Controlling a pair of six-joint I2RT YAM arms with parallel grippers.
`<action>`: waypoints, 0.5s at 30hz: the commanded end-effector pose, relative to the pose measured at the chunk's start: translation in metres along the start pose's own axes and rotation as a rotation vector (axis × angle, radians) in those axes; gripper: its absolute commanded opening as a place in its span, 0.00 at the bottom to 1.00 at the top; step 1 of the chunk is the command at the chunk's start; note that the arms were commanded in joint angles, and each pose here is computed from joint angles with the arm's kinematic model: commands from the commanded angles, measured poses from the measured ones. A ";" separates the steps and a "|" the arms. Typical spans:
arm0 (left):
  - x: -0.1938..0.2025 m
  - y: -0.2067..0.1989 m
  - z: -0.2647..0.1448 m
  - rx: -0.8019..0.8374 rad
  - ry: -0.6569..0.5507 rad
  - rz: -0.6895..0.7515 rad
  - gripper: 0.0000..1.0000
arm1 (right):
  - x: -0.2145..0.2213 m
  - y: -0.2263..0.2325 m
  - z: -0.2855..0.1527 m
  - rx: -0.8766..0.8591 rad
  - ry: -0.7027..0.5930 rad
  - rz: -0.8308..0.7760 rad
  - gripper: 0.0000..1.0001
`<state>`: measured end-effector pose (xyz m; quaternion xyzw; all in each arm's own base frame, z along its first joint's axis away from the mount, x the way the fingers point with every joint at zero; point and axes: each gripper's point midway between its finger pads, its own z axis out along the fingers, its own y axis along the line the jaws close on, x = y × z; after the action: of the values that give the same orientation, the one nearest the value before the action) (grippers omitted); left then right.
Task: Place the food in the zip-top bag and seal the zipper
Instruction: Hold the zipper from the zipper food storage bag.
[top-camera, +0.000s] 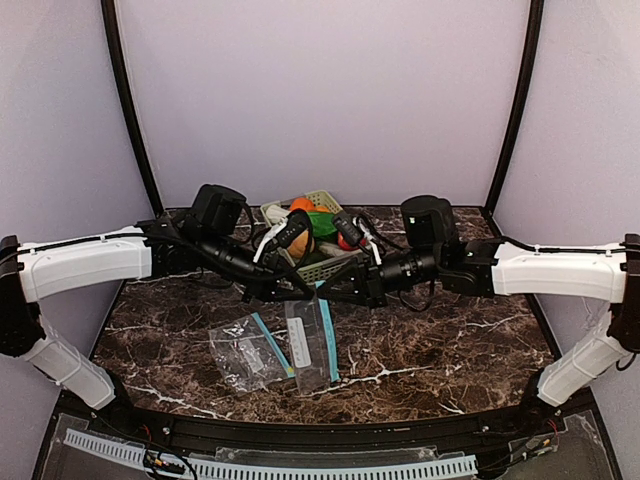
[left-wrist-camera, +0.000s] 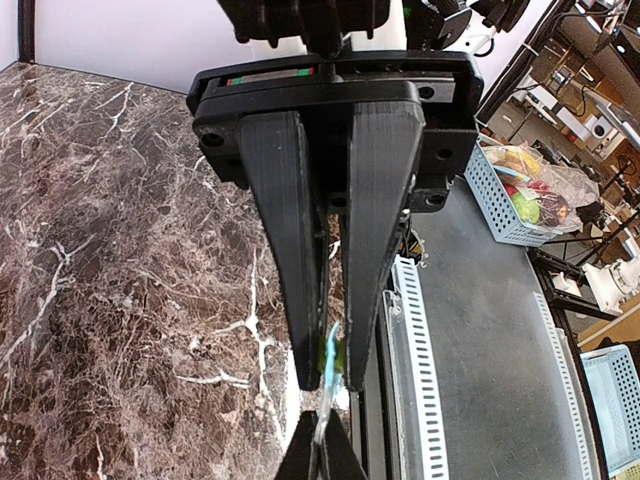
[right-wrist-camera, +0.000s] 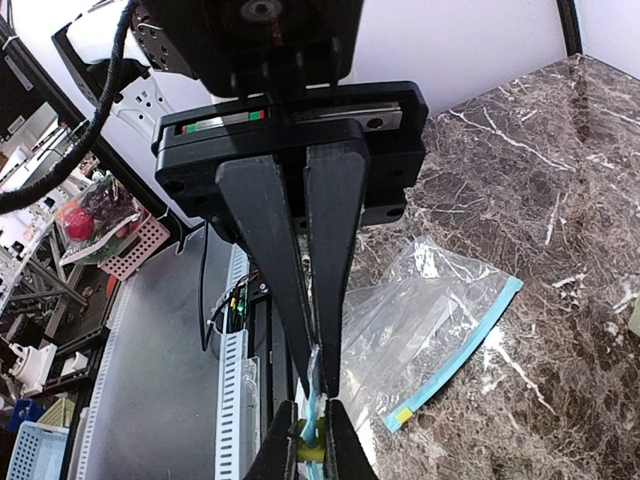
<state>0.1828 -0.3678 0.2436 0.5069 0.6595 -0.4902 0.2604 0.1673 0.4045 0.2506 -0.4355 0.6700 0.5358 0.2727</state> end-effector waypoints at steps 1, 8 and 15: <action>-0.008 -0.008 -0.007 -0.005 -0.030 0.027 0.01 | 0.002 -0.002 0.001 -0.006 -0.008 -0.006 0.05; -0.014 -0.008 -0.011 -0.002 -0.063 0.021 0.01 | 0.006 -0.004 0.002 0.000 -0.004 0.002 0.02; -0.021 -0.007 -0.017 0.017 -0.104 -0.008 0.01 | 0.009 -0.006 0.003 0.005 0.001 0.008 0.01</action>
<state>0.1859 -0.3657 0.2474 0.4884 0.6633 -0.5019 0.2637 0.1682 0.4053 0.2519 -0.4357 0.6642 0.5386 0.2810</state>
